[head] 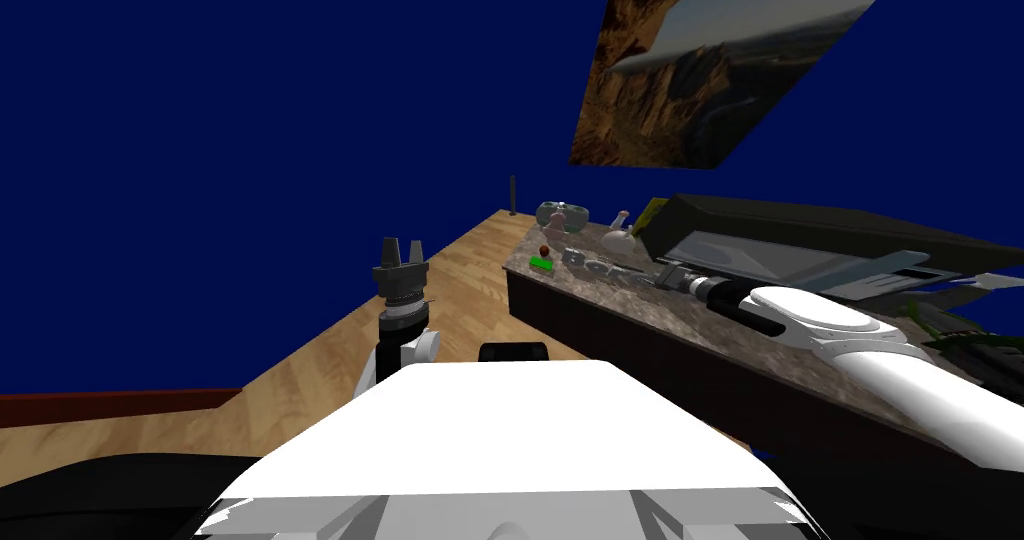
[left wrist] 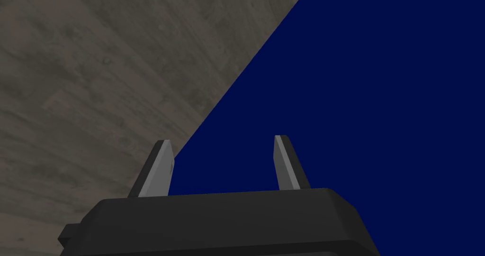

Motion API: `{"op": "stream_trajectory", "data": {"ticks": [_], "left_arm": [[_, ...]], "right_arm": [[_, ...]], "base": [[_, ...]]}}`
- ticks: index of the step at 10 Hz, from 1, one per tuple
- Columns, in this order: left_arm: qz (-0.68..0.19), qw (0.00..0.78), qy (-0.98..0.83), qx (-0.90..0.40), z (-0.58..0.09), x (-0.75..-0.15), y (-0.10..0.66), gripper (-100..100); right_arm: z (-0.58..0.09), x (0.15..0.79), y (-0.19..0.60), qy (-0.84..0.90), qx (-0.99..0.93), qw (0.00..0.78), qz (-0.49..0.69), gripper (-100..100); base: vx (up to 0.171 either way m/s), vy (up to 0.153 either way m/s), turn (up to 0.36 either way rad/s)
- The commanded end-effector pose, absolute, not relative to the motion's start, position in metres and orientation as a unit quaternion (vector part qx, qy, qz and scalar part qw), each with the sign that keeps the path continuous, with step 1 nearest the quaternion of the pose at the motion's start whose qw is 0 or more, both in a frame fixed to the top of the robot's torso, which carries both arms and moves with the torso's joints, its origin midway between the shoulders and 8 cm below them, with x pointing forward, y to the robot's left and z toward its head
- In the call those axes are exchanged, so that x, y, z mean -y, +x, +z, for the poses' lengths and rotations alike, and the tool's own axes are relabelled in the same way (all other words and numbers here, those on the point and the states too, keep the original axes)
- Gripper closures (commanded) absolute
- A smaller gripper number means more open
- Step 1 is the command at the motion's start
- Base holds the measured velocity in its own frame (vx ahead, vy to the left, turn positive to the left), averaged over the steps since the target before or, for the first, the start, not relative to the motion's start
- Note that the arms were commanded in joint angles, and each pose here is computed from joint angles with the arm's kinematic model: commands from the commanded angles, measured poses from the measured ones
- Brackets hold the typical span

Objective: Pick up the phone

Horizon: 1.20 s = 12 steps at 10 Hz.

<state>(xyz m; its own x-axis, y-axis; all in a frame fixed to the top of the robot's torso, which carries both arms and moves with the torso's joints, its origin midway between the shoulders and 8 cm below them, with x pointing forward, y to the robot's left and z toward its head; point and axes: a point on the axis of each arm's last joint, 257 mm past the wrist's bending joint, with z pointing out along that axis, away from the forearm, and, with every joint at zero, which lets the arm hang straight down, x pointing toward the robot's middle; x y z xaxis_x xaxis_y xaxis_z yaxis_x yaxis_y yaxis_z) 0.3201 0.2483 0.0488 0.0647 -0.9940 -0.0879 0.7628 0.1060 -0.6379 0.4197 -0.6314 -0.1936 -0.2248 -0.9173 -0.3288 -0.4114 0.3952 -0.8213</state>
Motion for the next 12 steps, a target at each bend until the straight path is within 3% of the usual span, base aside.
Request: {"op": "stream_trajectory", "data": {"ticks": [1, 4, 12], "left_arm": [[-0.631, 0.696, -0.220, -0.263, 0.049, -0.248, 0.320, 0], [-0.631, 0.696, -0.220, -0.263, 0.049, -0.248, 0.320, 0], [-0.631, 0.696, -0.220, -0.263, 0.049, -0.248, 0.320, 0]], "right_arm": [[-0.174, 0.633, 0.428, -0.469, -0.711, 0.422, -0.311, -100], [-0.167, 0.651, 0.423, -0.495, -0.700, 0.387, -0.340, -100], [-0.231, 0.673, 0.360, -0.493, -0.742, 0.322, -0.320, -100]], "base": [[-0.060, -0.025, -0.080], [-0.039, -0.061, -0.129], [0.115, 0.013, 0.080]]}}
